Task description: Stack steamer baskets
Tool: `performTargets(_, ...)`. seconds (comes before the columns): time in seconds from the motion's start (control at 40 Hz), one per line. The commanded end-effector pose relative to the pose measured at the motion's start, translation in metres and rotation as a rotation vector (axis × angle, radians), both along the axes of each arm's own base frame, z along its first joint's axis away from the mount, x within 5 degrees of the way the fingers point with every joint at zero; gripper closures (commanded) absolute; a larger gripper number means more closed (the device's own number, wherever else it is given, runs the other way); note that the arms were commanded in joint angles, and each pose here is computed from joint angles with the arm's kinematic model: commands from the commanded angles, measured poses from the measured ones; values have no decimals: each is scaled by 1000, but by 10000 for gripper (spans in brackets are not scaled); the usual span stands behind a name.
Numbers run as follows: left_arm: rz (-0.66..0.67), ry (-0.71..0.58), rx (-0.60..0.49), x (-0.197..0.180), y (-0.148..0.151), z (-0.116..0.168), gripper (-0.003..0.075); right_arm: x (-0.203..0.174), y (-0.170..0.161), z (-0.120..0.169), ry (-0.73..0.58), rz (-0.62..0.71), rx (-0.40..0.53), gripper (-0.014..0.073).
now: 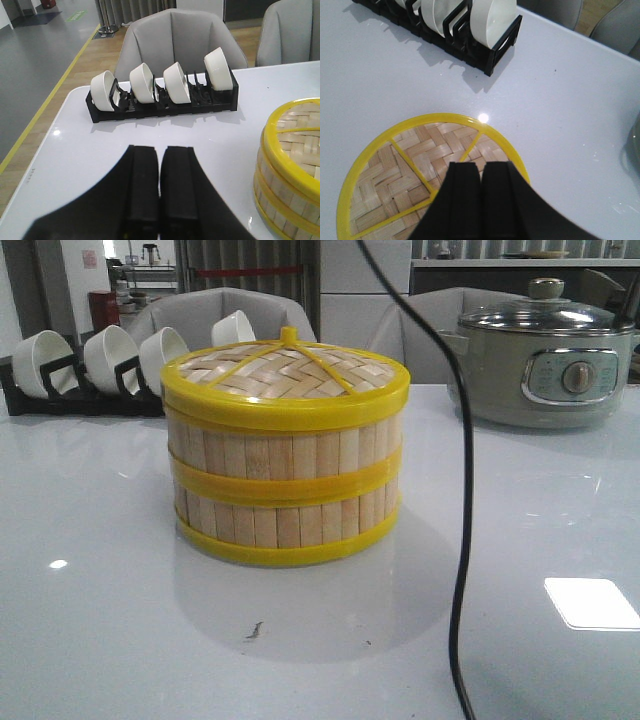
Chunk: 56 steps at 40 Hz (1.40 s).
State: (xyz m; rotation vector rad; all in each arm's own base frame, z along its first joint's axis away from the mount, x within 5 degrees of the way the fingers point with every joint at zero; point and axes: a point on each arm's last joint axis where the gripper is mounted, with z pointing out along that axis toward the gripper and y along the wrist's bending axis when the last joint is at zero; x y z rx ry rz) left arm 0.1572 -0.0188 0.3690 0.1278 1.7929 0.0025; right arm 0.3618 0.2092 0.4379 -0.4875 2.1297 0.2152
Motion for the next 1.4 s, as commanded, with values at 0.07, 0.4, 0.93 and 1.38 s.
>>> performTargets(0.07, -22, -97, -15, 0, -2, 16, 634, -35, -30, 64, -196, -48, 62, 538)
performTargets(0.4, -22, -97, -15, 0, -2, 16, 634, -60, -53, 89, -254, -106, 26, 538)
performTargets(0.93, -22, -97, -15, 0, -2, 16, 634, -62, -54, 91, -261, -119, 47, 538)
performTargets(1.38, -22, -97, -15, 0, -2, 16, 634, -62, -54, 91, -259, -120, 47, 538)
